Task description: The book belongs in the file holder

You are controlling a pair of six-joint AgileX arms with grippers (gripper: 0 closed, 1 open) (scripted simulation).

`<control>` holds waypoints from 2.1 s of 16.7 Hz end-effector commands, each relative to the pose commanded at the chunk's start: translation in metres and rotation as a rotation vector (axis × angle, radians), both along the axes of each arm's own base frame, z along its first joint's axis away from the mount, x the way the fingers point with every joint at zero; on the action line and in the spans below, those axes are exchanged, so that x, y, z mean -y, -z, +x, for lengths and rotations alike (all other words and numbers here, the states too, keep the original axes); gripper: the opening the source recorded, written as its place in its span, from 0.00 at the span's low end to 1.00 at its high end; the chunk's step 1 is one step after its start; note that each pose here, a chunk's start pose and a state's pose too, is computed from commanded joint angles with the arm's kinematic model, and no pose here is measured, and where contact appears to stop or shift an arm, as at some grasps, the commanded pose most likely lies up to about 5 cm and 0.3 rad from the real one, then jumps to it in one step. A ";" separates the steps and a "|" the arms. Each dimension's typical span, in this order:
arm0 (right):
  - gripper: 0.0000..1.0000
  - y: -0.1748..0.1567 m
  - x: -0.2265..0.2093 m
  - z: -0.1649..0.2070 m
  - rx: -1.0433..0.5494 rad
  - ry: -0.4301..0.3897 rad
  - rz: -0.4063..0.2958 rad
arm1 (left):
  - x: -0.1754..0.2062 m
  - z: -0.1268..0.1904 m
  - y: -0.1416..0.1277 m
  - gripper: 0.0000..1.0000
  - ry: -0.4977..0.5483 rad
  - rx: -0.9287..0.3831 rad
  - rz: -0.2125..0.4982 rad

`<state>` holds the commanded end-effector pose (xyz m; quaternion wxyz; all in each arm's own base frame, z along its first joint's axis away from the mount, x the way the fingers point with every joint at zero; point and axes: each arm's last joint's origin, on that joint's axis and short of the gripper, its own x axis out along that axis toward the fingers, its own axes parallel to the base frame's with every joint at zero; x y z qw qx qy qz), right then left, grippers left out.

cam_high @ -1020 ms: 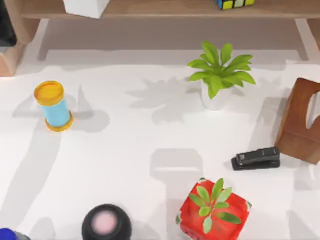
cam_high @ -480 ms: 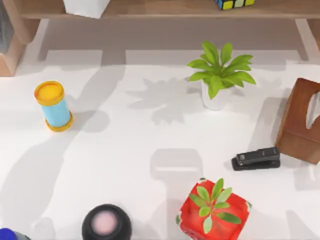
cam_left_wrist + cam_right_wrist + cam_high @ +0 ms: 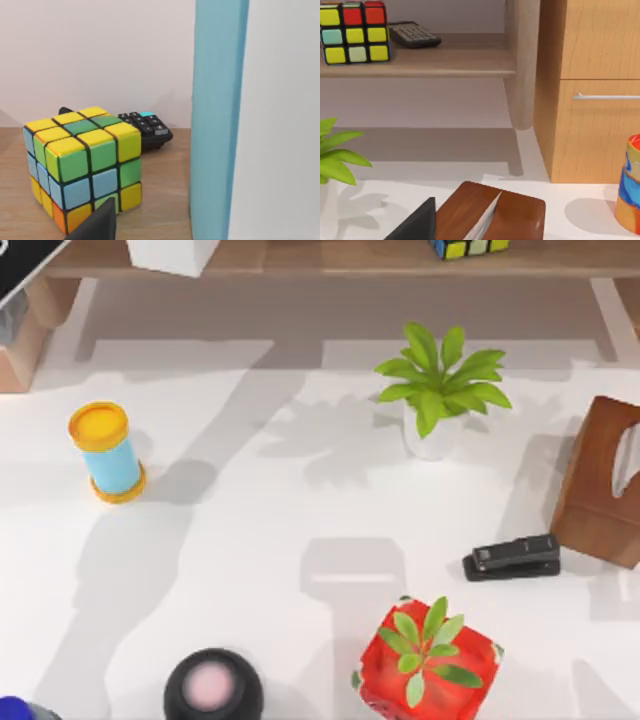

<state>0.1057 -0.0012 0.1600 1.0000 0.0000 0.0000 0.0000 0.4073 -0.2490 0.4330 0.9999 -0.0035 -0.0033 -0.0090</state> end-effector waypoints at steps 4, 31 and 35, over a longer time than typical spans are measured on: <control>1.00 0.000 0.000 0.000 0.000 0.000 0.000 | 0.004 0.001 0.001 1.00 -0.001 0.004 -0.006; 1.00 0.000 0.000 0.000 0.000 0.000 0.000 | 0.004 0.021 0.000 0.02 -0.001 0.004 -0.006; 1.00 0.000 0.000 0.000 0.000 0.000 0.000 | 0.004 0.021 0.000 0.00 -0.001 0.004 -0.006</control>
